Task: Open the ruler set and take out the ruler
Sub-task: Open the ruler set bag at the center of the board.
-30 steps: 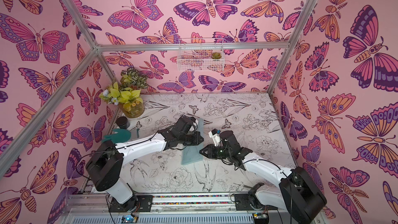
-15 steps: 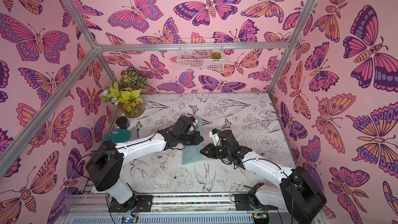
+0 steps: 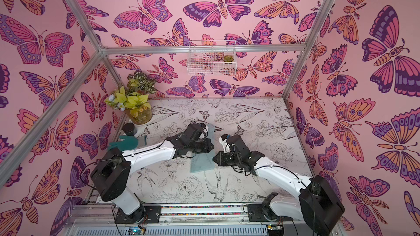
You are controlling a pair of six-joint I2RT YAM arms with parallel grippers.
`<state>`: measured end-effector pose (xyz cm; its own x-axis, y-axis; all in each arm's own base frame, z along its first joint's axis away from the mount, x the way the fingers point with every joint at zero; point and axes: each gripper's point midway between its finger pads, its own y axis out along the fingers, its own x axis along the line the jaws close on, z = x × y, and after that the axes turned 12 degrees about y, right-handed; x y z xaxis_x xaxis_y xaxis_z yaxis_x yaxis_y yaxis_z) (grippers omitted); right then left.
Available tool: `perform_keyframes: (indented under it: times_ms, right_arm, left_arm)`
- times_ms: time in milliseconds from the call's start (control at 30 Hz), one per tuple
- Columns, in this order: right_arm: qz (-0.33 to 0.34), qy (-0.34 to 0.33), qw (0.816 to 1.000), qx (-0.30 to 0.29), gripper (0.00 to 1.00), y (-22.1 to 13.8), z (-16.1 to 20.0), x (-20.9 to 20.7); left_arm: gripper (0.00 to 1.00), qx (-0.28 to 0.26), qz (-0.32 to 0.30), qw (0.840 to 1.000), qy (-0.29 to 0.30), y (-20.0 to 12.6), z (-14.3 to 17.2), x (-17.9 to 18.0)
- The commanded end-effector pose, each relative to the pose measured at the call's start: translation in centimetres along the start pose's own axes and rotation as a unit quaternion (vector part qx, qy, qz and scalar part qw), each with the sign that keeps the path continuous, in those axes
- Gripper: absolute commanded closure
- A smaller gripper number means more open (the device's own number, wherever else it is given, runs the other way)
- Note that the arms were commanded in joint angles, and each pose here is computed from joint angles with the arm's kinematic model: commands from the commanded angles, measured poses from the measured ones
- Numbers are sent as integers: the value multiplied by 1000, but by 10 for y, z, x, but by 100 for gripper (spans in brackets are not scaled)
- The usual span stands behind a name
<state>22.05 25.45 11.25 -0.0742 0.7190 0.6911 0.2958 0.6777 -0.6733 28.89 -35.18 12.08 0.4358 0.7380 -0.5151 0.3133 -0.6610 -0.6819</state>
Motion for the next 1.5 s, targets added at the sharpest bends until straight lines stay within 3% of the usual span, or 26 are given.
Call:
perform_keyframes:
  times_ms: [0,300,367,467,700,1133,1467]
  right_arm:
    - [36,-19,999,-4,100,-1,-1,-9]
    - [33,-16,999,-7,99,-2,-1,-8]
    - [41,-17,999,-19,84,-7,-4,-9]
    - [55,-17,997,-45,72,-20,-9,-12]
    - [80,1,990,-113,61,-49,-25,-25]
    - [58,8,996,-72,60,-31,-18,-20]
    - [132,15,990,-52,63,-2,-20,-54]
  left_arm:
    - [100,-3,20,1000,13,2,-1,-9]
    - [100,-3,19,1000,14,2,0,-8]
    - [100,-2,17,1000,13,2,1,-7]
    - [100,-1,18,1000,13,2,2,-7]
    - [100,-6,29,999,25,-6,0,-13]
    - [100,-2,74,996,49,-27,7,-30]
    - [100,4,94,994,52,-34,10,-37]
